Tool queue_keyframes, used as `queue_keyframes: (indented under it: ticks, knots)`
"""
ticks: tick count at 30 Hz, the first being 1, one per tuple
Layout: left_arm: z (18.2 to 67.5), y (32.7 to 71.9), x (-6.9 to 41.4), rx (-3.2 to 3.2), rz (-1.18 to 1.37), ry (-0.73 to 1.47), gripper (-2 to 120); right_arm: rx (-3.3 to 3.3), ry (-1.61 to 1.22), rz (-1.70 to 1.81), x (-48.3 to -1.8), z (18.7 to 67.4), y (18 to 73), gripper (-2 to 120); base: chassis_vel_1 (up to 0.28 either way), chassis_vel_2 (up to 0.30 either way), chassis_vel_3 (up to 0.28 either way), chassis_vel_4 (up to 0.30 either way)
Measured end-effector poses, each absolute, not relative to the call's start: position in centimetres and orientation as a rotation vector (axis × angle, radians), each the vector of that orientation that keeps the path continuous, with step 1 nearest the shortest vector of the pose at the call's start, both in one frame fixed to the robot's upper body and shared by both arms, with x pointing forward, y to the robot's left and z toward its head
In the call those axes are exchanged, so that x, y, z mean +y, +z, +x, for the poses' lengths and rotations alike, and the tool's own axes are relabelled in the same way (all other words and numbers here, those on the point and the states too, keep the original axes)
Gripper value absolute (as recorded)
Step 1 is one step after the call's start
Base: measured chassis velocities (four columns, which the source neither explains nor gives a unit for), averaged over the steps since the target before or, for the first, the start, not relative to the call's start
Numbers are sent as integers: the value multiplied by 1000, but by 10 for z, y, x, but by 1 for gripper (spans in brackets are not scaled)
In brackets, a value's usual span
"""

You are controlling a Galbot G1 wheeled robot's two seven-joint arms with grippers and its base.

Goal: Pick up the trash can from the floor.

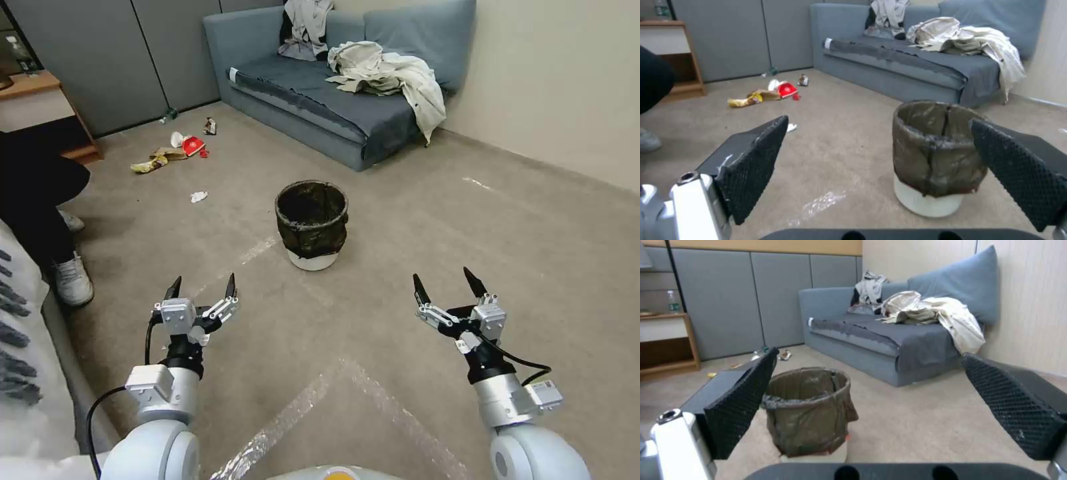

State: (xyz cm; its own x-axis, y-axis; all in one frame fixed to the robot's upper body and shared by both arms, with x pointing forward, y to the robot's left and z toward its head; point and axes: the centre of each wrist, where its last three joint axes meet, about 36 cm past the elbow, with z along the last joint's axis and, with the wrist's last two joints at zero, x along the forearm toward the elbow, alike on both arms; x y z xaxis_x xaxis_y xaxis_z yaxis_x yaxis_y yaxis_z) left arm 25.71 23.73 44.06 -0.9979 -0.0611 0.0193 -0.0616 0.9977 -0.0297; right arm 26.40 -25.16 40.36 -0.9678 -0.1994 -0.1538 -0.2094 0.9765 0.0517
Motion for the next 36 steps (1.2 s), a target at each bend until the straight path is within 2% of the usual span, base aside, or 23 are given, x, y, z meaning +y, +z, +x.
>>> queue_keyframes:
  ticks: [33, 36]
  knots:
    - [263, 438, 241, -3122, 86, 37, 100, 2960, 118, -326, -247, 263, 408, 100, -202, 203, 209, -200]
    - [267, 437, 240, -3123, 80, 88, 100, 2933, 120, -346, -246, 266, 407, 100, -115, 130, 85, -96]
